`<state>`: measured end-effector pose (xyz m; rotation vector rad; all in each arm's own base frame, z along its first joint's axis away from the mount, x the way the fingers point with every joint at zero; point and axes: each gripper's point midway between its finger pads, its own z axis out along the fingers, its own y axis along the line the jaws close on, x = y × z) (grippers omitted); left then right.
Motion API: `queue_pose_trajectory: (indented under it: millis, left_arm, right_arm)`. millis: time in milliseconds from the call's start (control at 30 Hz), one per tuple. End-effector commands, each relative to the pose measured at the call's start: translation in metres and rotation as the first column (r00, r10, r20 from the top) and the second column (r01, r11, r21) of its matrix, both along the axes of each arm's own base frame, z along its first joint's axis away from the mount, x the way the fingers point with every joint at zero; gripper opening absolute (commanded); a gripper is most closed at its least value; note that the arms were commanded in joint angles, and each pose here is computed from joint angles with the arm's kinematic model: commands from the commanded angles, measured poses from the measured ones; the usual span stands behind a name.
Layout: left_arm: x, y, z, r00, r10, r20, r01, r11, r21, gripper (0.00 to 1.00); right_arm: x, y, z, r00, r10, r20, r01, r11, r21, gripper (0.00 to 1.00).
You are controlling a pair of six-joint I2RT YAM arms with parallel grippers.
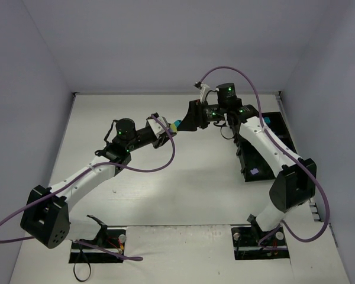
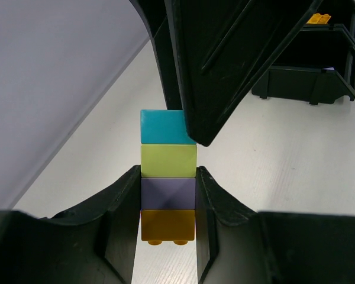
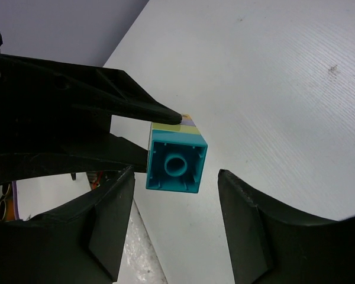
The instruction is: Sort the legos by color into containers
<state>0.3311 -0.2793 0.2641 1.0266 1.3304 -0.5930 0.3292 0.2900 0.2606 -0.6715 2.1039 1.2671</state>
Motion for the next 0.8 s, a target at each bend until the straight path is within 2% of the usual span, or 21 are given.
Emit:
queue_pose_trajectory:
  millis: [0, 100, 300, 333, 400, 767]
  left_arm:
    - [-0.004, -0.007, 0.038, 0.994, -0.040, 0.106, 0.047, 0.996, -0.069, 0.00]
    - [-0.005, -0.008, 0.037, 0.994, -0.045, 0.100, 0.052, 0.996, -0.069, 0.00]
    - [-0.004, -0.008, 0.031, 0.995, -0.045, 0.086, 0.051, 0.996, -0.067, 0.00]
    - [-0.004, -0.008, 0.029, 0.996, -0.044, 0.083, 0.049, 0.997, -0.065, 0.00]
    - [-0.002, -0.007, 0.024, 0.996, -0.032, 0.077, 0.037, 0.998, -0.056, 0.00]
    - [0.003, -0.001, -0.017, 1.000, 0.013, 0.007, -0.013, 1.000, -0.002, 0.00]
  right_arm:
    - [0.007, 0.004, 0.015, 0.996, 0.007, 0.085, -0.009, 1.000, 0.026, 0.53]
    - [0.010, 0.002, 0.015, 0.996, -0.010, 0.093, 0.008, 1.000, 0.019, 0.45]
    - [0.012, 0.002, 0.020, 0.994, -0.019, 0.109, 0.017, 1.000, 0.020, 0.13]
    - [0.012, 0.002, 0.020, 0.994, -0.020, 0.109, 0.018, 1.000, 0.021, 0.06]
    - [0.014, -0.001, 0.021, 0.992, -0.039, 0.119, 0.038, 0.999, 0.014, 0.00]
    - [0.022, -0.032, 0.031, 0.985, -0.118, 0.126, 0.115, 0.993, 0.028, 0.00]
